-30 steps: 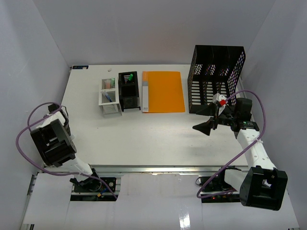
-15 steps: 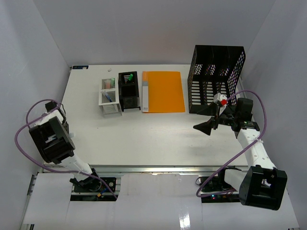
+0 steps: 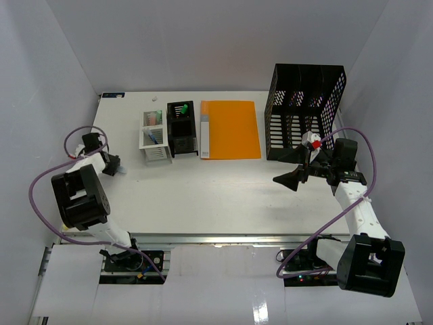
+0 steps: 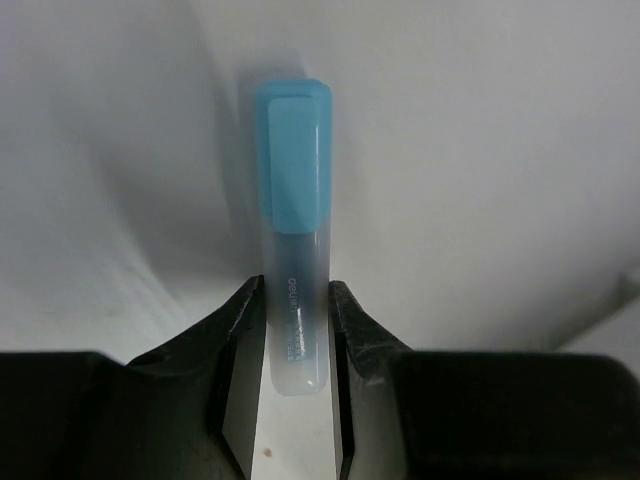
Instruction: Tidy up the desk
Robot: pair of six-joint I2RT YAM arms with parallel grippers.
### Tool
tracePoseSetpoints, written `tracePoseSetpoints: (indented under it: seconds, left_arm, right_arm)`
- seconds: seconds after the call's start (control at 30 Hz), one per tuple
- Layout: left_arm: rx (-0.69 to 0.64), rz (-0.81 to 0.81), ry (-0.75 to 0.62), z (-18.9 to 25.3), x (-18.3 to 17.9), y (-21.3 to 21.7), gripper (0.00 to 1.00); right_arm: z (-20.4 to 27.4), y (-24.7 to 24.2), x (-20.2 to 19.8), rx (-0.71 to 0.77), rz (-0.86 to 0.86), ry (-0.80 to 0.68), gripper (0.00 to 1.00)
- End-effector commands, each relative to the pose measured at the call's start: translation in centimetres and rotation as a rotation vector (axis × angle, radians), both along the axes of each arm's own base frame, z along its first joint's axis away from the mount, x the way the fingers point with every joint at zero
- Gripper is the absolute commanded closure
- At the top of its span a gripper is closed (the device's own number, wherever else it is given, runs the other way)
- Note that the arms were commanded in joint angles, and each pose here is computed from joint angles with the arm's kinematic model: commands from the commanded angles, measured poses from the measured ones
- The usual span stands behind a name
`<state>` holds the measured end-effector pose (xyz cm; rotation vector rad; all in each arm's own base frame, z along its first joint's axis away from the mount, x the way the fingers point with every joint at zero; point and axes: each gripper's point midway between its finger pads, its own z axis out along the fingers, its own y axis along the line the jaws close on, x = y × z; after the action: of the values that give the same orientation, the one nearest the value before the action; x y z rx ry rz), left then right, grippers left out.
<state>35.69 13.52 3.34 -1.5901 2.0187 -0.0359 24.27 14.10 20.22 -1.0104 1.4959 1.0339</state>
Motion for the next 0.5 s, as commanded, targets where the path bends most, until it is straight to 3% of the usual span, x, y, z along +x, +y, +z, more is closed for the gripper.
tracePoseSetpoints:
  seconds: [0.0, 0.17, 0.47]
  left_arm:
    - [0.119, -0.317, -0.233, 6.4, 4.7, -2.9, 1.00]
    - [0.273, -0.490, -0.426, 13.1, 6.9, -3.5, 1.00]
    - [0.389, -0.955, -0.877, 22.2, 10.3, -11.9, 1.00]
  right_arm:
    - [0.5, 0.0, -0.3, 0.017, 0.016, -0.013, 0.07]
    - [0.7, 0.0, -0.4, 0.021, 0.019, -0.017, 0.07]
    - [1.0, 0.1, -0.6, 0.027, 0.028, -0.023, 0.07]
